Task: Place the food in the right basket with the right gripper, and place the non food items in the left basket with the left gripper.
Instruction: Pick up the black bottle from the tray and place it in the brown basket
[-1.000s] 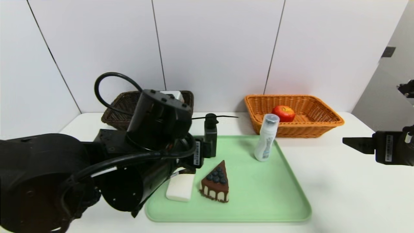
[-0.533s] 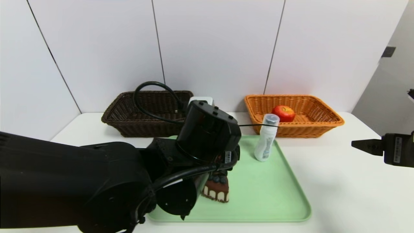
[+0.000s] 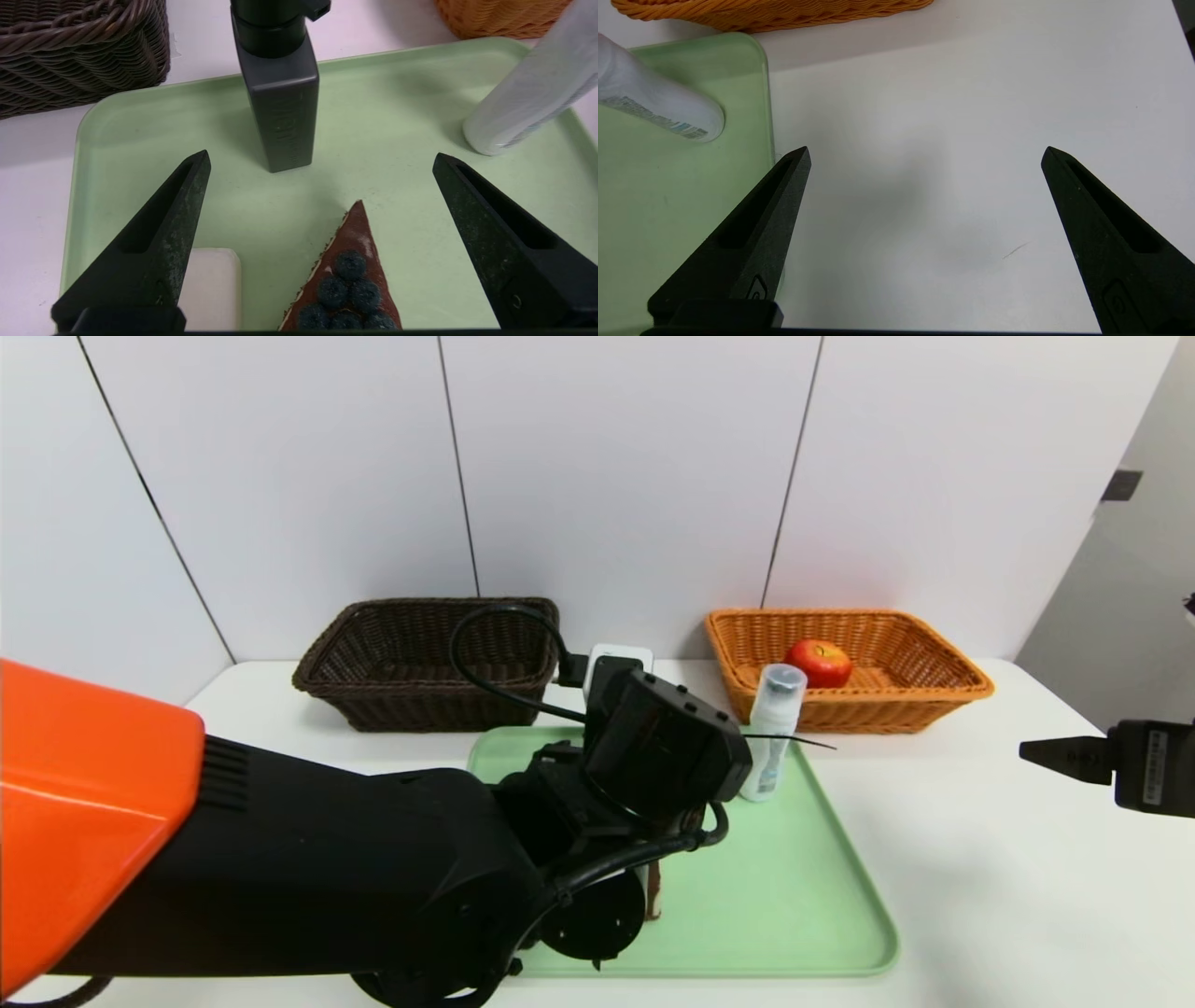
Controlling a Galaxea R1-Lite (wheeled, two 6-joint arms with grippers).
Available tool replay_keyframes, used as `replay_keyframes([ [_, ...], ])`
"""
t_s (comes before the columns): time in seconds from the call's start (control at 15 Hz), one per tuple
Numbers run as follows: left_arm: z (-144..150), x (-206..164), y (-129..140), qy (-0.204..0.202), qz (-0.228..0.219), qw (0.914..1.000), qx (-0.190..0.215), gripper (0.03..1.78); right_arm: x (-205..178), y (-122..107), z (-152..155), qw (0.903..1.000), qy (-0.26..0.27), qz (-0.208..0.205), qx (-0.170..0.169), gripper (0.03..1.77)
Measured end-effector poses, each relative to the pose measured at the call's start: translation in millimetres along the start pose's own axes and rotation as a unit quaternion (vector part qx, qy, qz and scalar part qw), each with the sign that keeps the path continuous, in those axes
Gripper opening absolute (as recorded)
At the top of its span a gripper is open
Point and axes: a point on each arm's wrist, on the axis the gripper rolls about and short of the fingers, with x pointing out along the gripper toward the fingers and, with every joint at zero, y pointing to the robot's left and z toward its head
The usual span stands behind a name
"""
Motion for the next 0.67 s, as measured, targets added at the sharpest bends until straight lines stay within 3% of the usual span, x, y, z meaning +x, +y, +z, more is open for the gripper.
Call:
replay_keyframes([
  [0.27, -2.5, 9.8, 0.8, 0.004, 0.01, 0.9998, 0.019, 1.69, 4.3, 5.5, 7.1, 0.9972, -0.019, 0.067, -0.028, 1.71],
  [0.47, -1.5, 14.7, 2.7, 0.005, 0.016, 0.9997, 0.018, 1.69, 15.2, 10.1, 15.2, 0.9931, -0.053, 0.093, -0.049, 1.71],
  [0.67, -1.4, 16.5, 3.6, 0.005, 0.019, 0.9996, 0.022, 1.69, 25.4, 12.3, 9.9, 0.9871, -0.046, 0.116, -0.1, 1.71],
])
